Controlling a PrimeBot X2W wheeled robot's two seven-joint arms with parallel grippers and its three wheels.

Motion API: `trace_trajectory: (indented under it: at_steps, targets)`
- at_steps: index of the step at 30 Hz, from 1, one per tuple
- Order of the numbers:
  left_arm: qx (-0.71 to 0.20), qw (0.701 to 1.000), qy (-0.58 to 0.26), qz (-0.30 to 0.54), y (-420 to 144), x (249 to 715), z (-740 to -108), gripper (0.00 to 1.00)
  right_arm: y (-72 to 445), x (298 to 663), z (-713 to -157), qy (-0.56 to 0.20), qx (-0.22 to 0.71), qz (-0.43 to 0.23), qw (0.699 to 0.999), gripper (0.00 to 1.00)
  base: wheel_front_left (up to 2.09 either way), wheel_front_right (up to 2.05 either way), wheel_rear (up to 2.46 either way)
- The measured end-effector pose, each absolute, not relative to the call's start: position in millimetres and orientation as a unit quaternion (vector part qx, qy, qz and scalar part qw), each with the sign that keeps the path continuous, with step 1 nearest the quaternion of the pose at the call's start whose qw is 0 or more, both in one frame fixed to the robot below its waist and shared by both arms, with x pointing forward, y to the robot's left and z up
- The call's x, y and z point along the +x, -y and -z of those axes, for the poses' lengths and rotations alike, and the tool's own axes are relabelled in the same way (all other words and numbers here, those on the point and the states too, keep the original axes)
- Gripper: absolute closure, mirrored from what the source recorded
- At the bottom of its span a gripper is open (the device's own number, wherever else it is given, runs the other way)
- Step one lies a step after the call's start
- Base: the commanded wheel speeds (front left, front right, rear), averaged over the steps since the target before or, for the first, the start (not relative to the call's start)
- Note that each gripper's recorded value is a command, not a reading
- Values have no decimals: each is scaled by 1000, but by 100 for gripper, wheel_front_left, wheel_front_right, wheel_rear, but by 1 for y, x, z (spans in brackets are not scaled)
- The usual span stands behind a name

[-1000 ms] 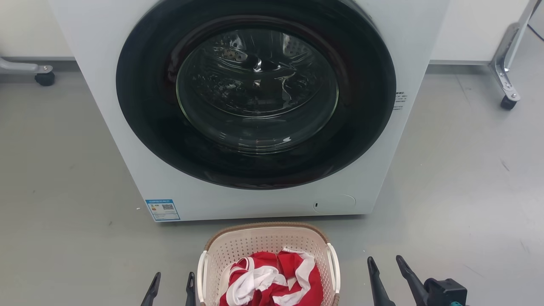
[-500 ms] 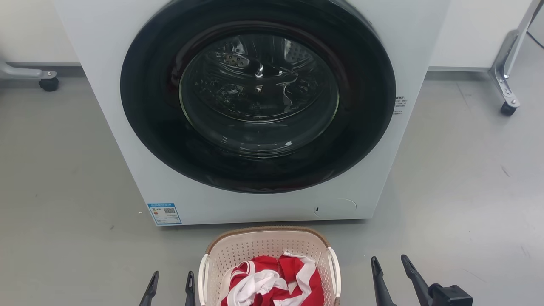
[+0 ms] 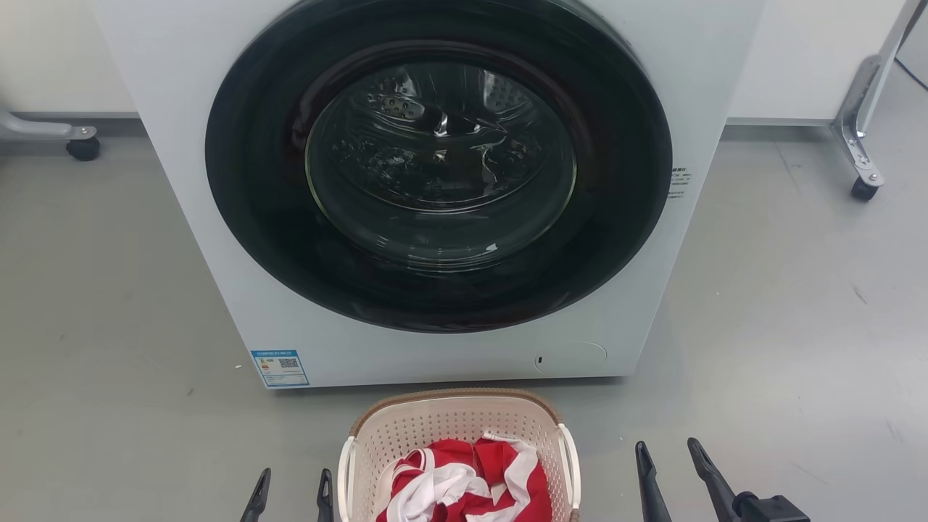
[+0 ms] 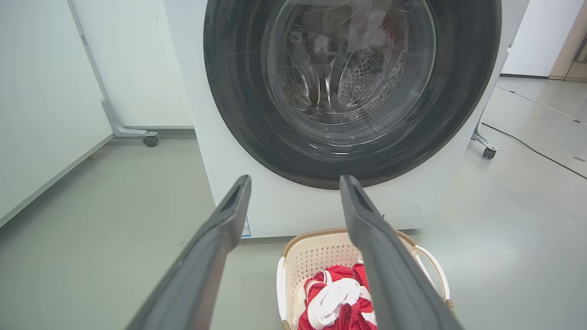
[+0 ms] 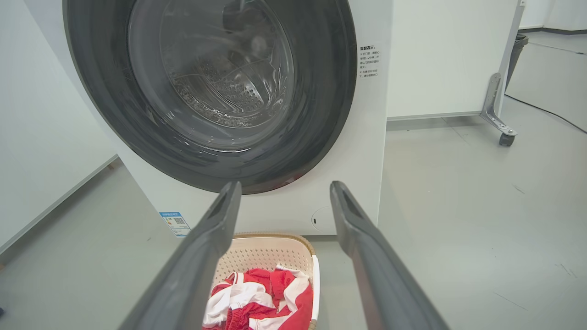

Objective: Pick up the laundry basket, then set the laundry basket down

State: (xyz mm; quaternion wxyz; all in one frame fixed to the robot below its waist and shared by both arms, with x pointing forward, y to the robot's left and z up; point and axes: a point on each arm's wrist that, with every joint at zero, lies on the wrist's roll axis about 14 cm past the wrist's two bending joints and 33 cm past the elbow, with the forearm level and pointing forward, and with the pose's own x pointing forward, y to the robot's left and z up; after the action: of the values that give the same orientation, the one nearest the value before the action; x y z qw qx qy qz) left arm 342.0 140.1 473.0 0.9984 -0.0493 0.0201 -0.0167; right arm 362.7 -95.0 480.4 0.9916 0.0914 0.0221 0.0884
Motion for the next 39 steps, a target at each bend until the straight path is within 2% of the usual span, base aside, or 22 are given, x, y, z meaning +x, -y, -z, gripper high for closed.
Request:
trace_trajectory:
  at_steps: [20,21,31,39]
  targets:
    - [-44,999,-15,17,-140,335,-476,0,99,355,-484,-14,90,-79,993,0,0,0,0]
    - [-44,999,-16,17,-139,335,-475,100,99,355,-483,-16,89,-79,993,100,0,0,0]
    - [-53,997,-56,12,-142,327,-453,100,105,345,-457,-61,97,-65,991,100,0,0,0]
    - [-106,991,-78,-7,-151,327,-445,100,117,348,-454,-77,151,-43,984,100,0,0,0]
